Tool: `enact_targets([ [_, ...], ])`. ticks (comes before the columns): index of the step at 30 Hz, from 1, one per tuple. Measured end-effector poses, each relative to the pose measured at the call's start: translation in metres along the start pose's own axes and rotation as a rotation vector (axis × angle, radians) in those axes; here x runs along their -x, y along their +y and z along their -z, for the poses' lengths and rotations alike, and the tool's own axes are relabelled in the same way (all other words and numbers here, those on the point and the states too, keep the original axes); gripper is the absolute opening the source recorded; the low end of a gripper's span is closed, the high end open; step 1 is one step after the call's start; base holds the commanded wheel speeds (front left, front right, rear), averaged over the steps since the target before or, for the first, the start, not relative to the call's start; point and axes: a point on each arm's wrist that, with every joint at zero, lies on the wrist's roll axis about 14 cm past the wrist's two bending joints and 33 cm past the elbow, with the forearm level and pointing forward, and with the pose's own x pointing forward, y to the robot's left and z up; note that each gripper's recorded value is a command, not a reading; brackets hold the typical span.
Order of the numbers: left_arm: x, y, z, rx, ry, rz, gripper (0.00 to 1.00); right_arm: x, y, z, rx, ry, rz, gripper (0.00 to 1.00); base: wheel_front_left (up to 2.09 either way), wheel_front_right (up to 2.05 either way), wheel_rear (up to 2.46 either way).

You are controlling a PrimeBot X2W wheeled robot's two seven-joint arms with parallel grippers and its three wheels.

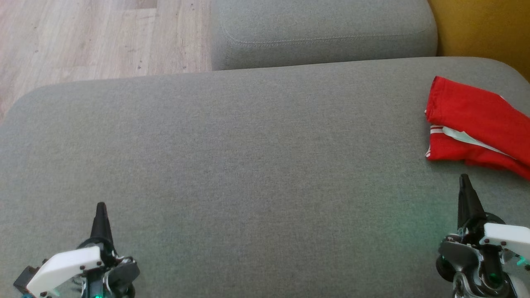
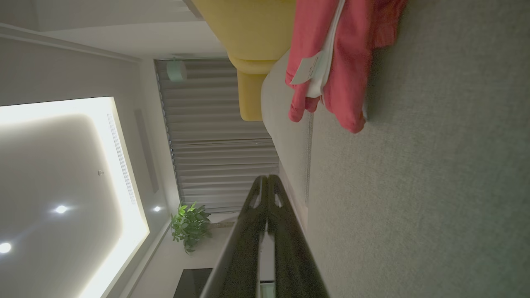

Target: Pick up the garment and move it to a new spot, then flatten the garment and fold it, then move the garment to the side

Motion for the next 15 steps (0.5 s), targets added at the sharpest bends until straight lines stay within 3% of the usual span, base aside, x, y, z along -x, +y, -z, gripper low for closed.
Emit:
enact_targets([
  [15,-0.0007,-0.0012,0.0006,0.001,0.003,0.003,0.00,0.0001,0.0001,-0.0013,0.000,-0.003,0.000,0.00,0.00,0.00,0.00],
])
